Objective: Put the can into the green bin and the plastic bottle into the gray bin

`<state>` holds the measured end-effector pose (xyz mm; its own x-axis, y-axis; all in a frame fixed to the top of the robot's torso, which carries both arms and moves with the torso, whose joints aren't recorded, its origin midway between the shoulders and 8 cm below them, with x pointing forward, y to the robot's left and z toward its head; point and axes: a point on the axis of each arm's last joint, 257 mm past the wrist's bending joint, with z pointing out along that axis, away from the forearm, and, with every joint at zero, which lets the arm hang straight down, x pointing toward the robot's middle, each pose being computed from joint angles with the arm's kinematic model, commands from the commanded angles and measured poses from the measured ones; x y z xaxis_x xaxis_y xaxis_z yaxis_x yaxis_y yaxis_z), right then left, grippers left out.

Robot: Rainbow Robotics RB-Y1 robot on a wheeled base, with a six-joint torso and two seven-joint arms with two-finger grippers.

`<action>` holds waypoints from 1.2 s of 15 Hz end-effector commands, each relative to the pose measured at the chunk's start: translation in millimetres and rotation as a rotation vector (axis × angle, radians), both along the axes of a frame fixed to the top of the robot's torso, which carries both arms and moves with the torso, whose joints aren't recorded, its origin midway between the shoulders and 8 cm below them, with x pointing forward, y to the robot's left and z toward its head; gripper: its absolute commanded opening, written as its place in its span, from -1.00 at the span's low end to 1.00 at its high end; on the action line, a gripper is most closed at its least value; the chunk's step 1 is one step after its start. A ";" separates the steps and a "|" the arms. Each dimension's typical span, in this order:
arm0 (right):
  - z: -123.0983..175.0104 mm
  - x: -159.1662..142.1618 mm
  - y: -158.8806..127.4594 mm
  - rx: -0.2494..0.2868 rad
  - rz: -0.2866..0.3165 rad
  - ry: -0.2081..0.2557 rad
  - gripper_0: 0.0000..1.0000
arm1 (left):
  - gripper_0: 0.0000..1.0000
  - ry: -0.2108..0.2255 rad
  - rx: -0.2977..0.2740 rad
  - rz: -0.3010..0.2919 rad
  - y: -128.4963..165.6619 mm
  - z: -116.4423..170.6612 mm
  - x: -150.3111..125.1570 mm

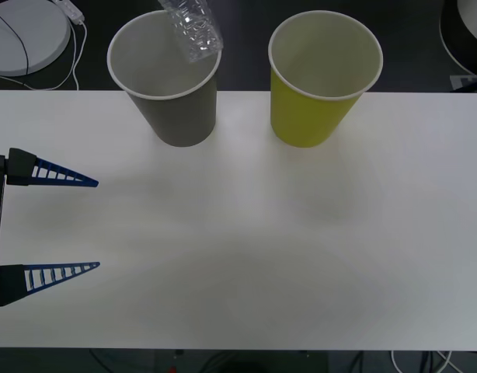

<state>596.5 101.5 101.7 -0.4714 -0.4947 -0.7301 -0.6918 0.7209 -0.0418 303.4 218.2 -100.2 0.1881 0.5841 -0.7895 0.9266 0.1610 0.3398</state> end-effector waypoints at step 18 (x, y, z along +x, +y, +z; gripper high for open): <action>-13.0 7.5 31.0 0.008 -0.012 -0.063 -0.99 | 1.00 0.000 0.000 0.000 0.0 0.0 0.0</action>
<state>604.1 132.2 88.3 -0.4309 -0.4839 -0.7617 -0.6794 0.7295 -0.0792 303.4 218.2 -100.2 0.1881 0.5842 -0.7895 0.9266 0.1610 0.3398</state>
